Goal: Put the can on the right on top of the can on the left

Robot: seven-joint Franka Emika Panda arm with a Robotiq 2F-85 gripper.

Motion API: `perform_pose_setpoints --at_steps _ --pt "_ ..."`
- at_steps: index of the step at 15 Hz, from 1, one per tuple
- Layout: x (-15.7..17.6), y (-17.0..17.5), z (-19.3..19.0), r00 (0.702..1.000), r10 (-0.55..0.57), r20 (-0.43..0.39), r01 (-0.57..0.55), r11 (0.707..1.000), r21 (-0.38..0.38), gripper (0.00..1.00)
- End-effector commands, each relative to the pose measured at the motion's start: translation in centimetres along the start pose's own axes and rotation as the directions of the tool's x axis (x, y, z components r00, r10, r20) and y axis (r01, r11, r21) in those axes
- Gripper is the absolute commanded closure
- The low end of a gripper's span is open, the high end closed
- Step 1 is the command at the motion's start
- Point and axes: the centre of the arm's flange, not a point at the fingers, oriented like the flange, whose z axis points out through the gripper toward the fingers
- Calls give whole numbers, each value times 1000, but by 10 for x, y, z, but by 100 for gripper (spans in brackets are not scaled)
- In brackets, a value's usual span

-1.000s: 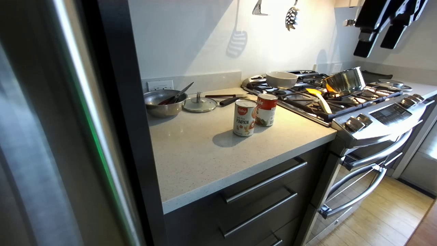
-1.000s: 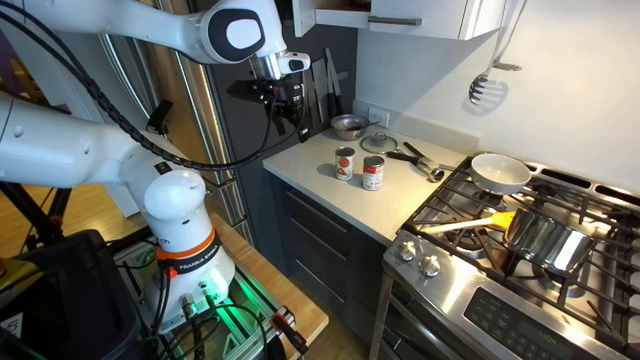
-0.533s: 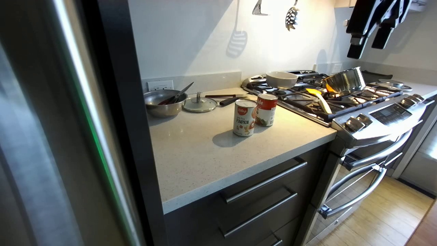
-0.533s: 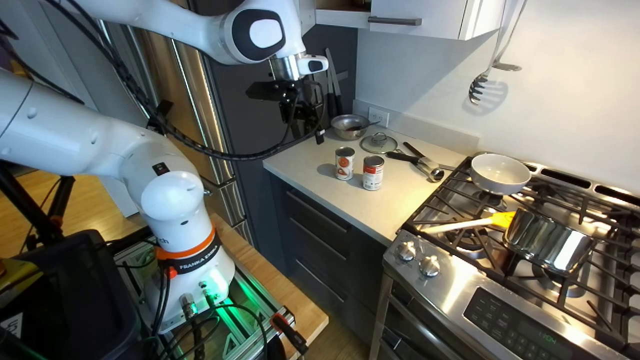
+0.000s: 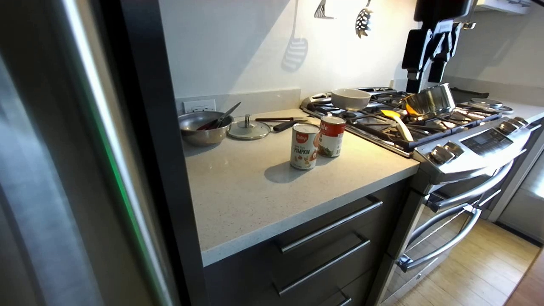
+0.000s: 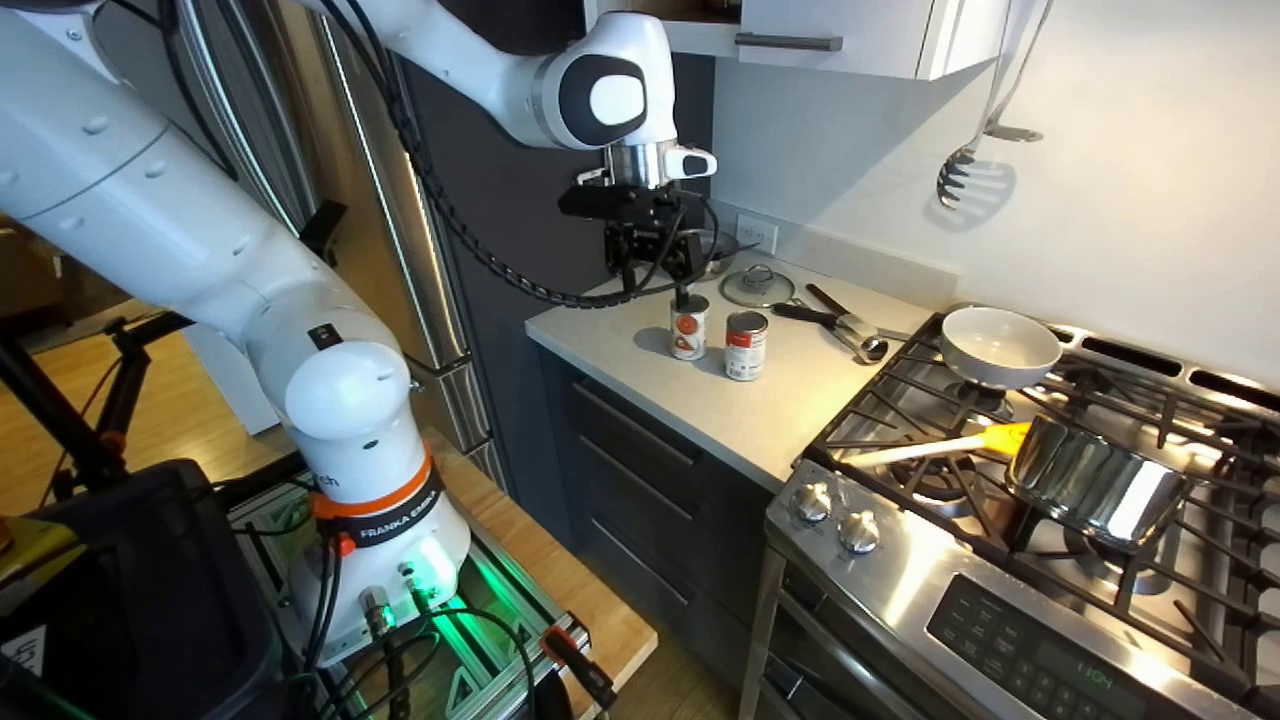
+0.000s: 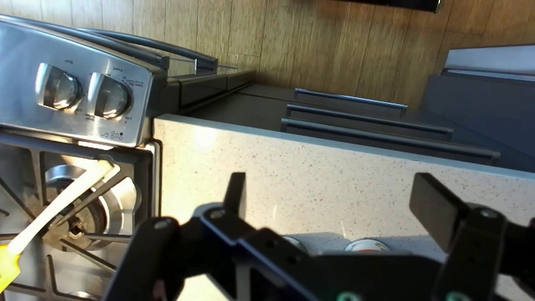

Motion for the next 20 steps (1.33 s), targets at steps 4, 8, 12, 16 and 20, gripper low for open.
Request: perform_pose_setpoints --at_steps 4,8,12,16,20 --pt "-1 -1 -7 1000 -1 -17 1 1000 -5 0" --pt "14 5 2 999 -1 -43 2 999 41 0" --pt "51 25 26 997 16 -78 -9 996 88 0" --pt "84 41 50 996 -51 -77 60 992 114 0" --pt "114 45 72 986 -150 -79 160 978 134 0"
